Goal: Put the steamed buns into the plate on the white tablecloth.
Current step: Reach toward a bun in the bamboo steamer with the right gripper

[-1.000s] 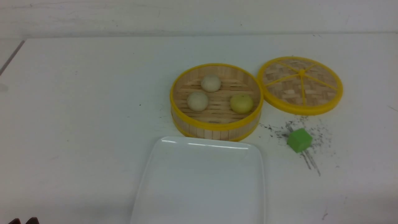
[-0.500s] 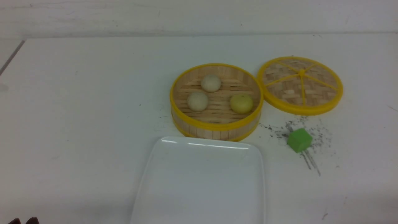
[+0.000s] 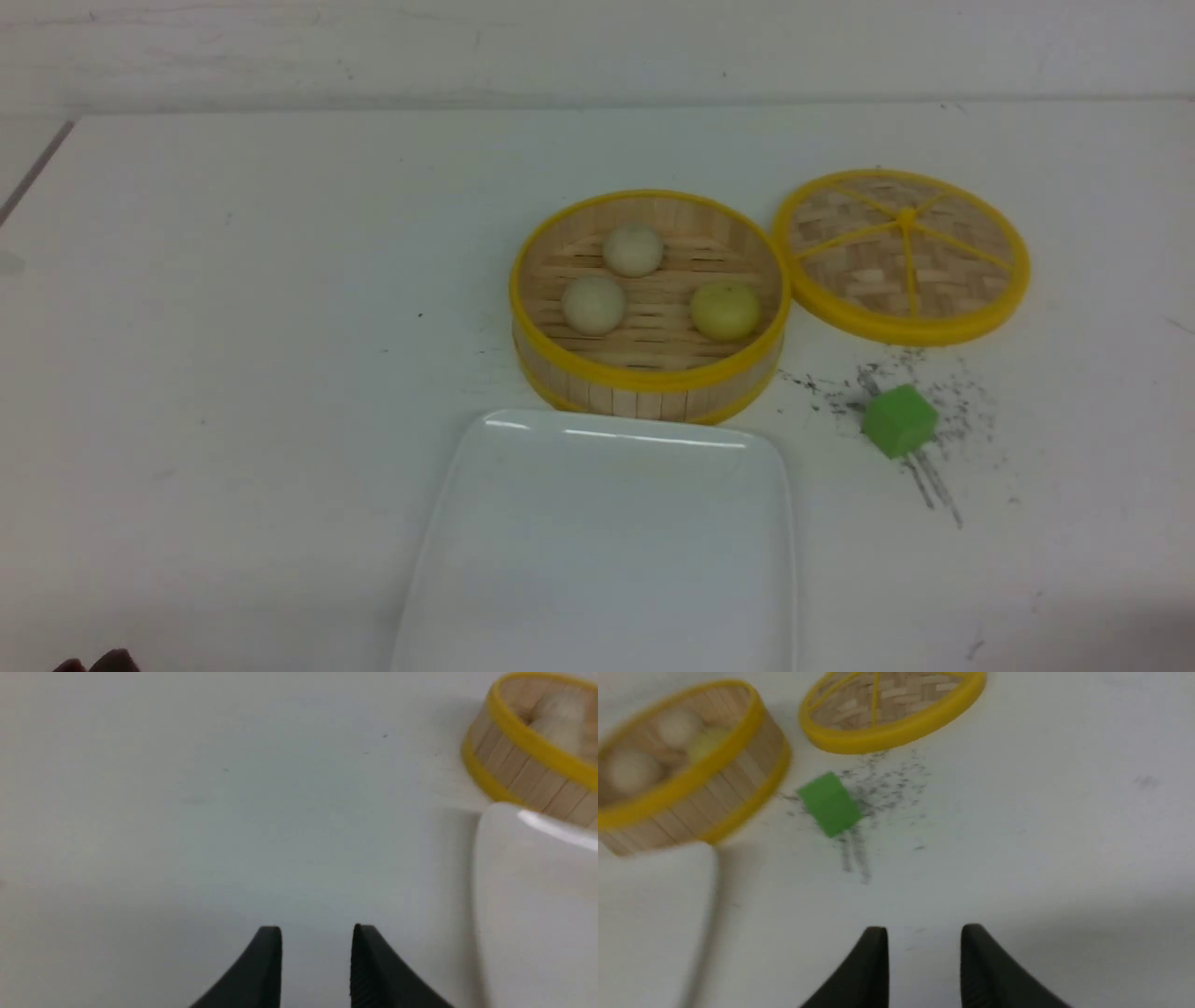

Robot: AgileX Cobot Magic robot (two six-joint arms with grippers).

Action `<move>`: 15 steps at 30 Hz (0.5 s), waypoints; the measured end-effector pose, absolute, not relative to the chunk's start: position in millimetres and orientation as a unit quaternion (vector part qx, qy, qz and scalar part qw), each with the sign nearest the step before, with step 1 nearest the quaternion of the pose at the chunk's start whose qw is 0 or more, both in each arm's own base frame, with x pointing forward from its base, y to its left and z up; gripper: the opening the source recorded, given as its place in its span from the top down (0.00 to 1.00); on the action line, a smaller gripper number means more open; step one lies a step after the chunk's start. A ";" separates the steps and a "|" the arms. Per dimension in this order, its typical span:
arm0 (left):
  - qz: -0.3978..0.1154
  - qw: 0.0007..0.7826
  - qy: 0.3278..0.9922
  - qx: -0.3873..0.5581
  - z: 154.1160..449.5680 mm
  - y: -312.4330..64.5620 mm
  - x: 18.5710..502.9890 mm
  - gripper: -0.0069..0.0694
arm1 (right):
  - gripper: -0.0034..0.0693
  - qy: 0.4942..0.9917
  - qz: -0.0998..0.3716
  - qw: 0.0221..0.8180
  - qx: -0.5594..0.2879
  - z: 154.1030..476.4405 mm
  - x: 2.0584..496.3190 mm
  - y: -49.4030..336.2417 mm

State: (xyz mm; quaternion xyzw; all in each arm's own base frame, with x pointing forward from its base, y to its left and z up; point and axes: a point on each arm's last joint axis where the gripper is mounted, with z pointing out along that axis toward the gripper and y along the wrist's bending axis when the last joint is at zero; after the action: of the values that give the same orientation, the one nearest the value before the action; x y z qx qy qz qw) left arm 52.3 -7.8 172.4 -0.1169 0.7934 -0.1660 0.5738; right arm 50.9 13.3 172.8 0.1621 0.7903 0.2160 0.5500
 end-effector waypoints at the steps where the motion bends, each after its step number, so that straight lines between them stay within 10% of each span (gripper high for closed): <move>1: -0.186 0.568 0.790 -0.136 172.4 -8.8 52.2 0.59 | 0.62 0.786 0.235 0.543 0.179 172.6 50.8 14.4; 6: -0.403 0.462 0.713 -0.340 175.5 -19.7 50.8 0.59 | 0.62 0.726 0.396 0.465 0.316 175.7 49.8 24.0; 15: -0.457 0.432 0.670 -0.394 179.1 -20.8 51.4 0.59 | 0.62 0.715 0.423 0.447 0.332 176.7 49.3 26.5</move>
State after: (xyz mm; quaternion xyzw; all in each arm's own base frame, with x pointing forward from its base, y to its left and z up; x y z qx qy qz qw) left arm 51.4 -20.8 179.1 -0.3938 0.6704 -0.4569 0.4321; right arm 49.3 26.5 176.7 0.3317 0.7151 0.4232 0.4467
